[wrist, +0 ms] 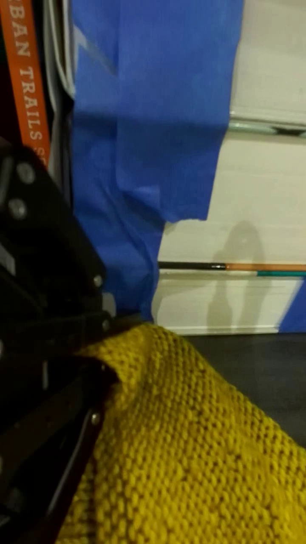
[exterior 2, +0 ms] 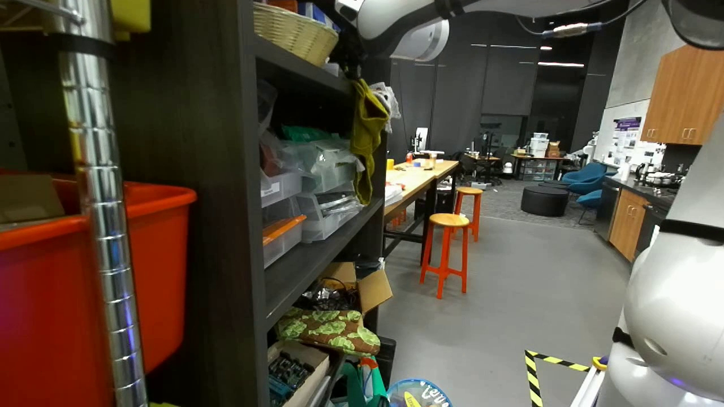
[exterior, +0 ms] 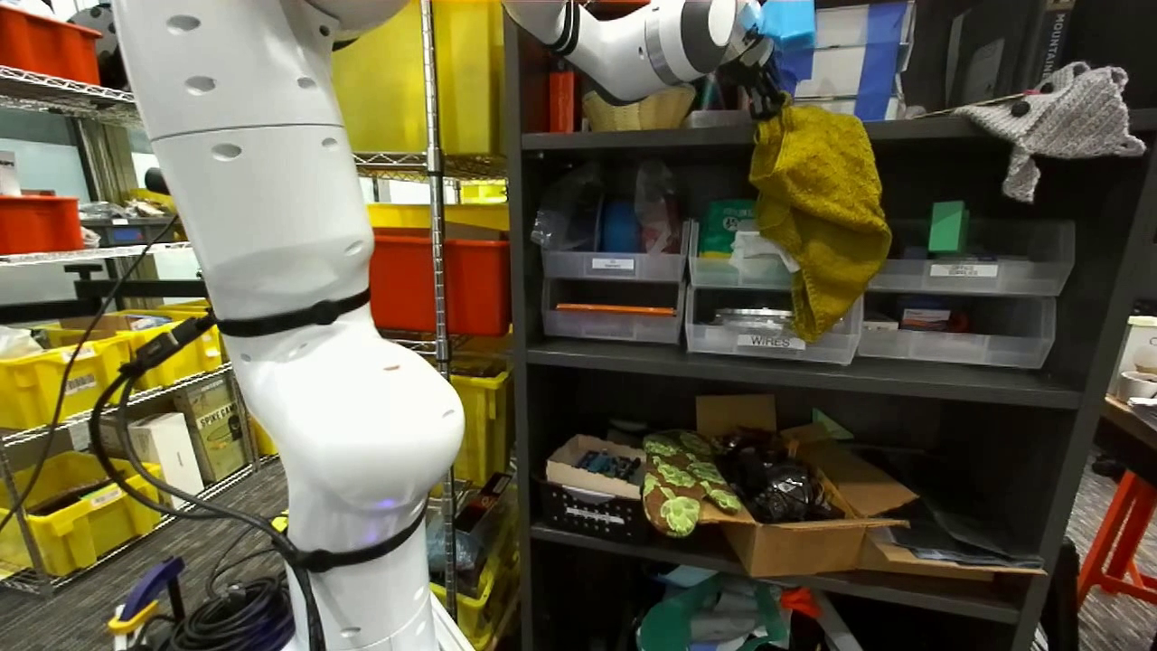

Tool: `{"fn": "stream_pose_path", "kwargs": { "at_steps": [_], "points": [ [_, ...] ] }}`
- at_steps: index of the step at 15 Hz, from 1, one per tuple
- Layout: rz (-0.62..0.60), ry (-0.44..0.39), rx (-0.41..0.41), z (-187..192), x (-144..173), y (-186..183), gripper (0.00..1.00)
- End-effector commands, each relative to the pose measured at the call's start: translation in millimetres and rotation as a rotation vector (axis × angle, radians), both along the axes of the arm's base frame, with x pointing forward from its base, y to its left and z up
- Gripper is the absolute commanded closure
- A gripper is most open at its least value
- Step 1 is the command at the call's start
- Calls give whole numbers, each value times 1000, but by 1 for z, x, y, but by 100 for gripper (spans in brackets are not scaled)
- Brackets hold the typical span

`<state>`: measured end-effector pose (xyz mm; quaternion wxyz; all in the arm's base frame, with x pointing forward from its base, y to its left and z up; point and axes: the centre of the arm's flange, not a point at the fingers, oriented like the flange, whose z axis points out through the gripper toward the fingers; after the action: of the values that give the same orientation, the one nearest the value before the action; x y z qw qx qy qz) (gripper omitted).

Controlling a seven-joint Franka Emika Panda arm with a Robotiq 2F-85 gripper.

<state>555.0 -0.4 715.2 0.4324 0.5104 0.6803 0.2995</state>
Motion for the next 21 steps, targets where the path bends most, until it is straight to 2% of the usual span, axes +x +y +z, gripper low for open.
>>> {"fn": "stream_pose_path", "kwargs": {
  "at_steps": [1, 7, 14, 21],
  "points": [
    [0, -18, 38, 14, -2, -3, 99],
    [-76, -68, 157, 50, 13, -41, 99],
    [-174, -28, 234, 62, 45, -83, 99],
    [-313, -6, 396, 79, 77, -155, 99]
  ]
}}
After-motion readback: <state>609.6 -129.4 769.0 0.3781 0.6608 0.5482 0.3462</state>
